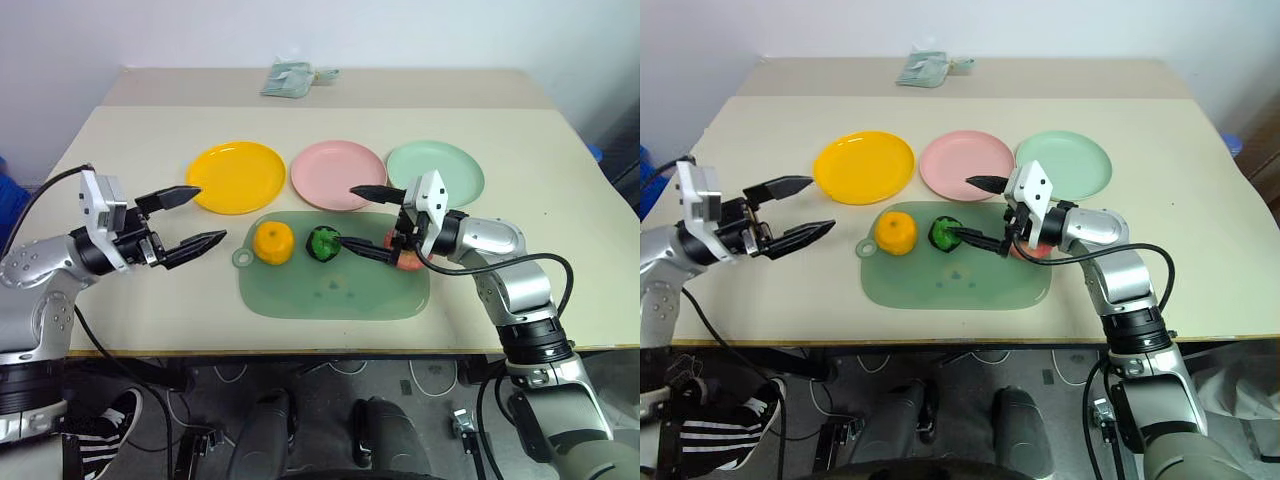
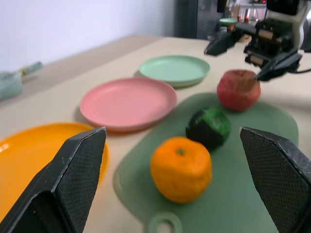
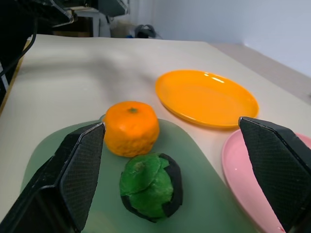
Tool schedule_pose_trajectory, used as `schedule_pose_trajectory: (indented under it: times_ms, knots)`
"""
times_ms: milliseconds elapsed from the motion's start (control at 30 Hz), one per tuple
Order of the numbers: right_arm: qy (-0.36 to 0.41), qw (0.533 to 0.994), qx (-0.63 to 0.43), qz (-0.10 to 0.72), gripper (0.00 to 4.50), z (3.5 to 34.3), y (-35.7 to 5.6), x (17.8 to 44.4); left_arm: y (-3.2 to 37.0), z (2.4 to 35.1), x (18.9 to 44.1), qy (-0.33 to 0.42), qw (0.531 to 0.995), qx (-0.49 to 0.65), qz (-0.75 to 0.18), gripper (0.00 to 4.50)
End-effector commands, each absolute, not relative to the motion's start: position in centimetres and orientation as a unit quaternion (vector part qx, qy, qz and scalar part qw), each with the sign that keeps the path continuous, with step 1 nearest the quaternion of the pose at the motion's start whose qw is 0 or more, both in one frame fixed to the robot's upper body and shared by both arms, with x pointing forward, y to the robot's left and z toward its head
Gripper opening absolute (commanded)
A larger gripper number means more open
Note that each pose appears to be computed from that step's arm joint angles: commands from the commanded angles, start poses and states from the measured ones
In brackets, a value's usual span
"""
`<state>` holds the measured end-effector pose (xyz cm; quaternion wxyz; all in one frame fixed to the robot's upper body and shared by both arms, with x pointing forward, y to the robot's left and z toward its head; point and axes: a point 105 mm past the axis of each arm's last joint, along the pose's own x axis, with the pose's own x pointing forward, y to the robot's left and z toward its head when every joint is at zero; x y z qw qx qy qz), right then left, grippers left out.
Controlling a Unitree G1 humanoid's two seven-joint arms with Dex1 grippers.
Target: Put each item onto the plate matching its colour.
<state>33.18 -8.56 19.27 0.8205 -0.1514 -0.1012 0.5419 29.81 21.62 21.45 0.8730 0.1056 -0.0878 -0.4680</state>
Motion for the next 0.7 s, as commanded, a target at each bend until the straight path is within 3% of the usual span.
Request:
schedule_pose_trajectory:
  times_ms: [33, 500, 700]
  knots:
    - [-0.125, 0.819, -0.158, 0.537, 4.47, 20.3, -8.6, 33.0, 21.5, 21.8, 29.8, -0.099, 0.869, 0.115, -0.470, 4.50]
    - [-0.135, 0.820, -0.152, 0.534, 4.47, 20.8, -8.8, 32.5, 21.6, 22.1, 30.1, -0.086, 0.866, 0.119, -0.478, 4.50]
    - [-0.112, 0.799, -0.147, 0.572, 4.47, 21.1, -9.3, 31.0, 20.7, 20.5, 31.1, -0.069, 0.864, 0.117, -0.485, 4.50]
